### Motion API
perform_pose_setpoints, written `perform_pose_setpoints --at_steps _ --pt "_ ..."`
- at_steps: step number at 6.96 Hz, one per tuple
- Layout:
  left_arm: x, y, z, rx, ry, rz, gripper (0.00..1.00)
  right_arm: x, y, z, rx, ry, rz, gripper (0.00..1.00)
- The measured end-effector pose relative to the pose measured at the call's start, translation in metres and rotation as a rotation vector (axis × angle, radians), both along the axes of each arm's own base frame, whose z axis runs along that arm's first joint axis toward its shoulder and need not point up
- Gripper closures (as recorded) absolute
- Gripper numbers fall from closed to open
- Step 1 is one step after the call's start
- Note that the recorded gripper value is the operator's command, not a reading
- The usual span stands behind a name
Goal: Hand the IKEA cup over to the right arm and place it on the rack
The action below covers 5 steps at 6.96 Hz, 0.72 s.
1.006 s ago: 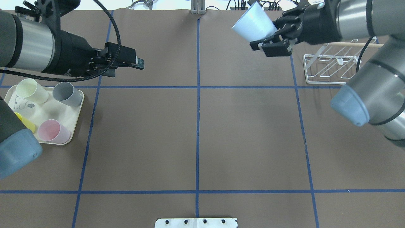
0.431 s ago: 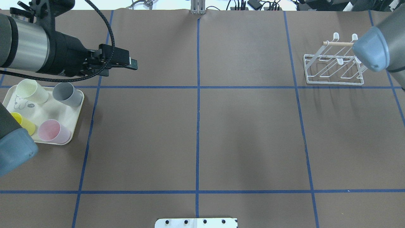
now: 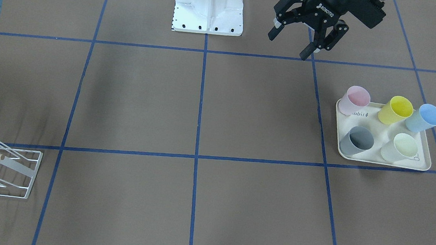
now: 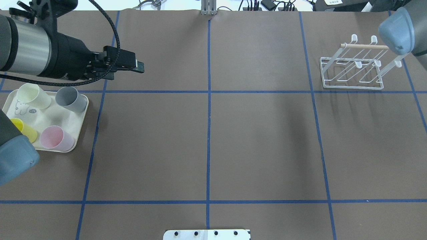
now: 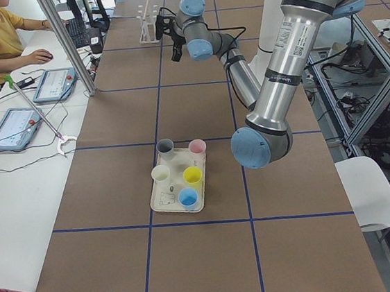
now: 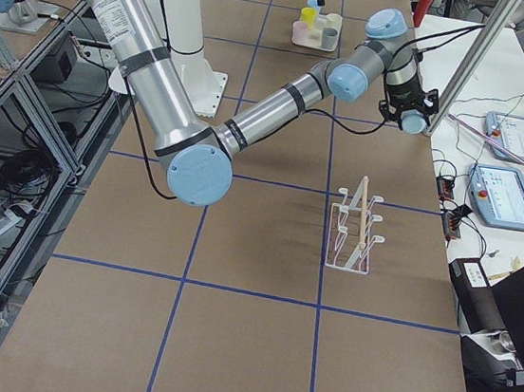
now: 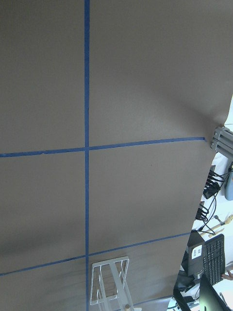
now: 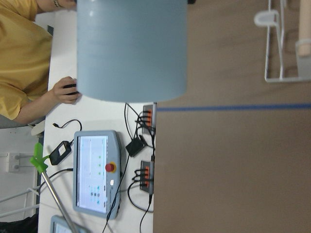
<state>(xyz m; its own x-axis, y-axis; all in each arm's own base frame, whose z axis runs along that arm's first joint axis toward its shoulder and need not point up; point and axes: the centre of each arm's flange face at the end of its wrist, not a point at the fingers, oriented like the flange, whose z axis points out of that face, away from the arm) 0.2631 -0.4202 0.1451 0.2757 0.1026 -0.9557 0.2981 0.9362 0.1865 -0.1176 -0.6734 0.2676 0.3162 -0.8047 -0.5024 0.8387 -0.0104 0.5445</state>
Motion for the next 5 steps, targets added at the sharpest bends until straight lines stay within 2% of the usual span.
perform_pose_setpoints --at_steps 2,3,5 --pt "0.000 0.000 0.000 0.001 0.000 -0.008 0.00 0.001 -0.020 0.031 0.072 0.401 -0.109 1.00" --pt "-0.001 0.000 0.000 0.001 0.001 -0.009 0.00 -0.004 -0.027 0.050 0.080 0.558 -0.142 1.00" --pt "0.000 0.000 -0.001 0.000 0.002 -0.009 0.00 -0.018 -0.026 0.084 0.066 0.737 -0.181 1.00"
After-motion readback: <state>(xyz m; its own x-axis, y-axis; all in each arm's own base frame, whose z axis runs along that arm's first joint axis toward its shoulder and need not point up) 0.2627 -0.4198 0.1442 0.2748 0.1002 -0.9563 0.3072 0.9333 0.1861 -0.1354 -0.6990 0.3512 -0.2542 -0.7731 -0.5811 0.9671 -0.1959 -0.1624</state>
